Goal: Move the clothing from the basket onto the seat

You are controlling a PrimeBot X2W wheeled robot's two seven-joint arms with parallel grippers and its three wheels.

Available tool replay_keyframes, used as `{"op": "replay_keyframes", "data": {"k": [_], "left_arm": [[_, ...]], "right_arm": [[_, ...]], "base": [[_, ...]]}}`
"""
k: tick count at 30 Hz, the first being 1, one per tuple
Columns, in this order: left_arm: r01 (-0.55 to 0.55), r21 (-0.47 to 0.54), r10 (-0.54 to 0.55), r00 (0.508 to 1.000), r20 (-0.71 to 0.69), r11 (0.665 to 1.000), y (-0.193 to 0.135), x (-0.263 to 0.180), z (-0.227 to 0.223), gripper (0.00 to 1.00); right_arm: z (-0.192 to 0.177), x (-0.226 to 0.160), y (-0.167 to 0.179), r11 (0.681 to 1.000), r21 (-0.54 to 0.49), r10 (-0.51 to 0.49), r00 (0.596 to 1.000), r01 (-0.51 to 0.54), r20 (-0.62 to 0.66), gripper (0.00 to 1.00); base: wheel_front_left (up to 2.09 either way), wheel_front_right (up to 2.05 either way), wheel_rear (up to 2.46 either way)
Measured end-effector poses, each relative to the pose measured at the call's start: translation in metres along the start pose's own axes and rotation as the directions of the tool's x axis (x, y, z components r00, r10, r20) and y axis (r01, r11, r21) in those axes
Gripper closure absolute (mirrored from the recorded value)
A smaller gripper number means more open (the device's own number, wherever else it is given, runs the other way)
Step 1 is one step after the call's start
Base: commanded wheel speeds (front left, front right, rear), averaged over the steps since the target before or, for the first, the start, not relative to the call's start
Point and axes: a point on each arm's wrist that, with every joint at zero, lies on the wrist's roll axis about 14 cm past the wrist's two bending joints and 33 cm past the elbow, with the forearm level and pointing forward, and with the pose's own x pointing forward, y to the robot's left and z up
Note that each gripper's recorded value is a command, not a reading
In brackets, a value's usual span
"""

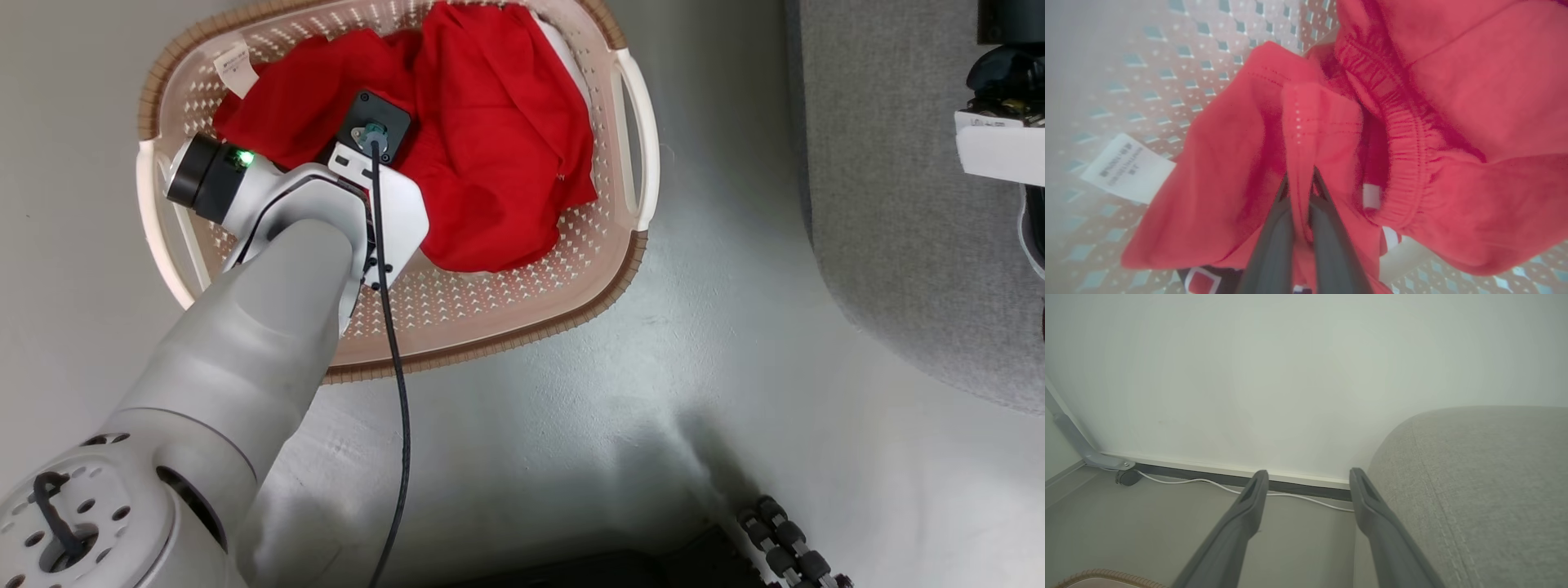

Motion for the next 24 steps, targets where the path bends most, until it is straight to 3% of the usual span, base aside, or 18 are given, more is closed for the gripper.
{"op": "replay_keyframes", "data": {"k": [12, 24], "left_arm": [[-0.022, -0.088, 0.041, 0.974, 0.221, 0.996, 0.012, -0.048, 0.042, 1.0], [-0.032, -0.132, 0.082, 0.914, 0.398, 0.991, 0.005, -0.126, 0.085, 1.0]], "right_arm": [[0.042, 0.0, 0.011, 1.0, 0.007, -0.002, 0.999, 0.002, 0.052, 0.0], [0.074, -0.031, 0.038, 0.998, 0.057, -0.018, 0.999, 0.015, 0.048, 0.0]], "base": [[0.0, 0.0, 0.0], [0.0, 0.0, 0.0]]}}
